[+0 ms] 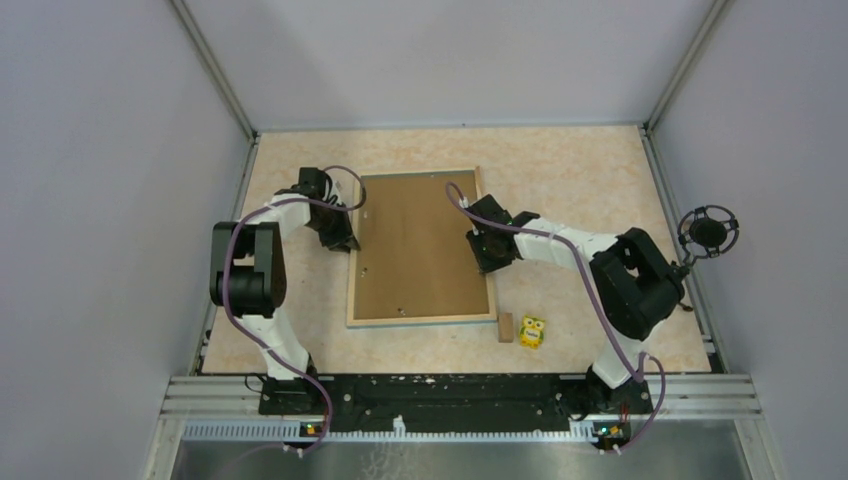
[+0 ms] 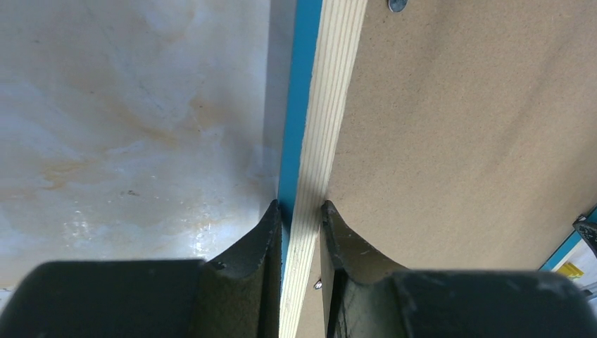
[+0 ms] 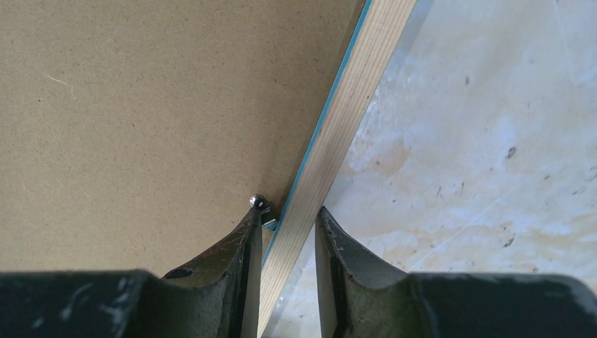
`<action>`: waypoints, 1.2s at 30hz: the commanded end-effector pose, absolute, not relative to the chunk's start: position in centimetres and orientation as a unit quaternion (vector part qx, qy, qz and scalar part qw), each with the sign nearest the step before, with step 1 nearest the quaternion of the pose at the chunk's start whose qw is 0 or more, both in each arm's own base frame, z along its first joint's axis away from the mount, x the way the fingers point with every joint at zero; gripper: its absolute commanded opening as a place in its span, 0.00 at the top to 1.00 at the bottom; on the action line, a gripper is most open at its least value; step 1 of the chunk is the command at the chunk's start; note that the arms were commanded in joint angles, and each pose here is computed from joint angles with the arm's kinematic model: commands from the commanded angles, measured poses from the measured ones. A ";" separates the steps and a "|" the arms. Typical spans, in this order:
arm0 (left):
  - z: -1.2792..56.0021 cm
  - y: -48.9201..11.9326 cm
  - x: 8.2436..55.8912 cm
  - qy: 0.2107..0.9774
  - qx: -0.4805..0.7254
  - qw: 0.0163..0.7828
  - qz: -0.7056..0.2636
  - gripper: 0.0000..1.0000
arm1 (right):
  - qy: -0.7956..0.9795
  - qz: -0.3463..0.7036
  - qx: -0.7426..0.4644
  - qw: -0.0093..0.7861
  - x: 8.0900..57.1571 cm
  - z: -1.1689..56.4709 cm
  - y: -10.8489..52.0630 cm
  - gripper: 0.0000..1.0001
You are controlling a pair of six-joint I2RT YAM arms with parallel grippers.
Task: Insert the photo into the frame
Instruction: Install the photo frame at the center of the board.
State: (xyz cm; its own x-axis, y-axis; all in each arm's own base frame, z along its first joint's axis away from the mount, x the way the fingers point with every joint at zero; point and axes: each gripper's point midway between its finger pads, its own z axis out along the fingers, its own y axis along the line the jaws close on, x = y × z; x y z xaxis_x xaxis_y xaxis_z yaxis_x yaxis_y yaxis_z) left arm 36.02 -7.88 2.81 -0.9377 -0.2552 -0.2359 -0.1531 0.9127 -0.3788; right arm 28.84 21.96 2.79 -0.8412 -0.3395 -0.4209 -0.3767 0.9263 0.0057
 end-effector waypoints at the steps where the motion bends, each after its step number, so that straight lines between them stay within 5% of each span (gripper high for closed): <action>1: 2.5 -8.1 36.1 0.966 -0.114 0.143 -0.184 0.91 | 0.943 0.025 -0.244 0.225 30.3 0.4 22.3 1.00; 21: 2.6 -8.0 36.1 0.966 -0.115 0.146 -0.182 0.91 | 0.928 0.059 -0.272 0.249 30.4 1.7 23.6 0.99; 28: 2.6 -7.8 36.2 0.966 -0.117 0.148 -0.177 0.89 | 0.937 0.105 -0.224 0.248 30.4 4.2 25.4 0.62; 36: 2.8 -7.6 36.2 0.966 -0.117 0.152 -0.174 0.81 | 0.943 0.101 -0.211 0.239 30.3 3.5 25.0 0.54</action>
